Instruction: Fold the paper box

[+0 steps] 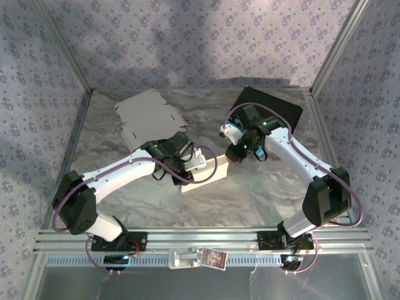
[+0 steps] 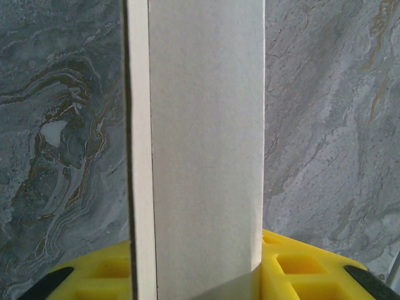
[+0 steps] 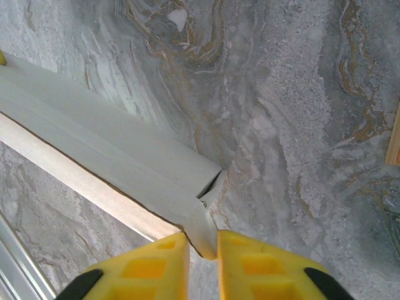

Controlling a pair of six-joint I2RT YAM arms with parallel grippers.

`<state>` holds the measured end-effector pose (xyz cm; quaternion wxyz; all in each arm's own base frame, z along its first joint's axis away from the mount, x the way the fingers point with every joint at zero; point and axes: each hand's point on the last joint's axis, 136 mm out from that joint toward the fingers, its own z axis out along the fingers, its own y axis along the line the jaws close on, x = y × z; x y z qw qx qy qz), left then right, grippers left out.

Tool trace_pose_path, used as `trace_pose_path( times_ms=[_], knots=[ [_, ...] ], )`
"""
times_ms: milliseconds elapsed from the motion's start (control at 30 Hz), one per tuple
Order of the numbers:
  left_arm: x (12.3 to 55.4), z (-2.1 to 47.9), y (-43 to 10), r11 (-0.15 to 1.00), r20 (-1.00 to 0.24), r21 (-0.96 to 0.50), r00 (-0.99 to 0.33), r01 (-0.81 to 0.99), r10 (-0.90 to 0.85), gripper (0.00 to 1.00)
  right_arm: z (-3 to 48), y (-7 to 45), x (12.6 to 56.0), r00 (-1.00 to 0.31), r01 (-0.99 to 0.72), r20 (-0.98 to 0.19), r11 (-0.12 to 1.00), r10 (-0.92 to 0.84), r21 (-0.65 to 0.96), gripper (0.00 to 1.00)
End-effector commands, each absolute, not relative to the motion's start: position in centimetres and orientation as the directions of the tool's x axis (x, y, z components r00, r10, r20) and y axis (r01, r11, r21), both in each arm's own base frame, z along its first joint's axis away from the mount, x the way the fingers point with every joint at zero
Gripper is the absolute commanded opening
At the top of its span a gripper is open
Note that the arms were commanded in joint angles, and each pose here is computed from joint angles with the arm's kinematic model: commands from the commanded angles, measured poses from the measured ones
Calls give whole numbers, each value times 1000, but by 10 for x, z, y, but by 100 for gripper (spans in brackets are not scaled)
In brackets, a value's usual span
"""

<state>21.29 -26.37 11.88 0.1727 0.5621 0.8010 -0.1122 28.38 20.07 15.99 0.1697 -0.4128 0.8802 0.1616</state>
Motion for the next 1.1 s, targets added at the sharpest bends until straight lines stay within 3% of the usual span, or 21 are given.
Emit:
trace_pose_path(
  times_ms=[0,367,700,1067],
  knots=[
    [213,123,-268,327,-411,-6,-300,945,861,35,166,203,282,-603,-783,-427,602,-673,157,13],
    [215,124,-268,349,-414,-6,-320,937,852,34,169,205,283,-663,-730,-408,662,-628,168,0],
    [222,123,-266,384,-418,8,-346,923,840,33,166,209,282,-822,-531,-380,814,-425,237,0],
    [230,126,-262,419,-437,5,-375,908,818,37,147,203,277,-839,-446,-437,870,-324,210,0]
  ],
)
